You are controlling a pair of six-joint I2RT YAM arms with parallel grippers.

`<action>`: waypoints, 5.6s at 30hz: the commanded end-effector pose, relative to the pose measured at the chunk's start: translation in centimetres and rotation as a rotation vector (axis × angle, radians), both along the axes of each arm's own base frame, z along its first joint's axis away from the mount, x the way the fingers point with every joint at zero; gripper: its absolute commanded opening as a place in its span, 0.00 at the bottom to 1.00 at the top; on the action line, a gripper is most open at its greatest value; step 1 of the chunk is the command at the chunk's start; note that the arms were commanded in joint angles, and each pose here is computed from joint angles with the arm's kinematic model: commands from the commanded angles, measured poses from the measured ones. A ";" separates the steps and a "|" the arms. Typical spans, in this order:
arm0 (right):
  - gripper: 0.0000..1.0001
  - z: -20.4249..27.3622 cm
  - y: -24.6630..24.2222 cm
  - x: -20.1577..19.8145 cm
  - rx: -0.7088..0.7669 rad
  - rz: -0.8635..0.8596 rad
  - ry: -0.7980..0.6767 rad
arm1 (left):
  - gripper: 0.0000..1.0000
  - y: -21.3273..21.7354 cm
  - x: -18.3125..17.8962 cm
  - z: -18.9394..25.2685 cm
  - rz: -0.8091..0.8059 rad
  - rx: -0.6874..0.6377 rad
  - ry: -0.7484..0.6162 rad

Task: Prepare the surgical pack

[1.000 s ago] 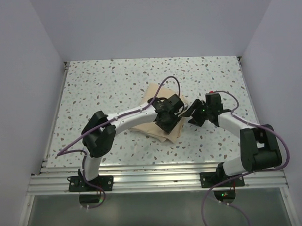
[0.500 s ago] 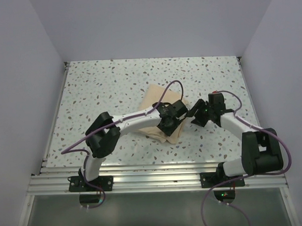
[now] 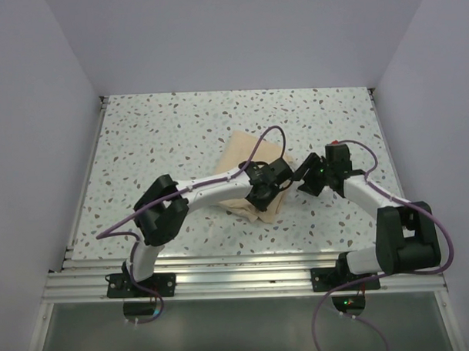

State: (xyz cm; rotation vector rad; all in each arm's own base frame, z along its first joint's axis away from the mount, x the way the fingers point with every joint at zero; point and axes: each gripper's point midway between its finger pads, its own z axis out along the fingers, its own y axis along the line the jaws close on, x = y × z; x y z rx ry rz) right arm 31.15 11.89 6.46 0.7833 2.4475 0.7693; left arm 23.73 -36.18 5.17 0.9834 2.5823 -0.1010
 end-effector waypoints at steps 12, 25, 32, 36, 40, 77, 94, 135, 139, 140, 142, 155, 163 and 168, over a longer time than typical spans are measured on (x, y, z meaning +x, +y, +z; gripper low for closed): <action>0.57 0.6 -0.1 -0.3 0.004 0.010 -0.022 | 0.00 0.0 1.5 5.7 0.017 -0.095 0.009; 0.57 0.7 0.0 -0.5 0.012 0.013 -0.022 | 0.00 -0.2 0.4 5.3 0.003 -0.084 0.078; 0.57 0.7 -0.2 -0.9 0.004 0.011 -0.019 | 0.39 0.2 -1.5 2.3 0.004 -0.108 0.128; 0.57 0.8 -0.2 -0.7 0.003 0.010 -0.024 | 0.49 0.2 -1.9 1.3 0.007 -0.099 0.122; 0.57 0.8 -0.2 -0.7 0.005 0.009 -0.022 | 0.60 0.4 -1.6 0.1 0.015 -0.059 0.101; 0.49 0.2 1.8 -2.2 0.086 0.050 0.006 | 0.00 -0.9 4.0 8.5 0.087 -0.160 0.024; 0.36 -1.4 2.4 1.8 0.038 0.020 0.016 | 0.00 -0.4 3.1 9.3 0.080 -0.175 0.044; 0.00 -0.9 11.0 8.4 0.336 0.030 -0.149 | 0.00 -2.0 1.0 7.6 0.035 -0.301 0.047; 0.00 -2.8 9.2 7.3 0.291 -0.006 -0.102 | 0.00 -1.7 -0.3 5.5 0.032 -0.293 0.061; 0.00 -2.9 8.8 7.2 0.305 -0.027 -0.100 | 0.00 -1.8 -0.4 5.6 0.035 -0.305 0.057; 0.00 -3.5 7.5 6.9 0.300 -0.064 -0.094 | 0.00 -2.0 -0.7 5.6 0.030 -0.332 0.061; 0.00 -2.1 -3.9 3.0 -0.109 -0.217 0.014 | 0.00 -1.7 -2.2 1.5 0.002 -0.216 0.053; 0.14 1.8 -4.2 4.0 -0.089 -0.158 -0.113 | 0.36 -1.4 -3.1 0.8 -0.003 -0.128 -0.002; 0.25 4.2 -3.2 4.8 -0.057 -0.101 -0.178 | 0.65 -1.0 -2.8 2.4 0.022 -0.118 -0.053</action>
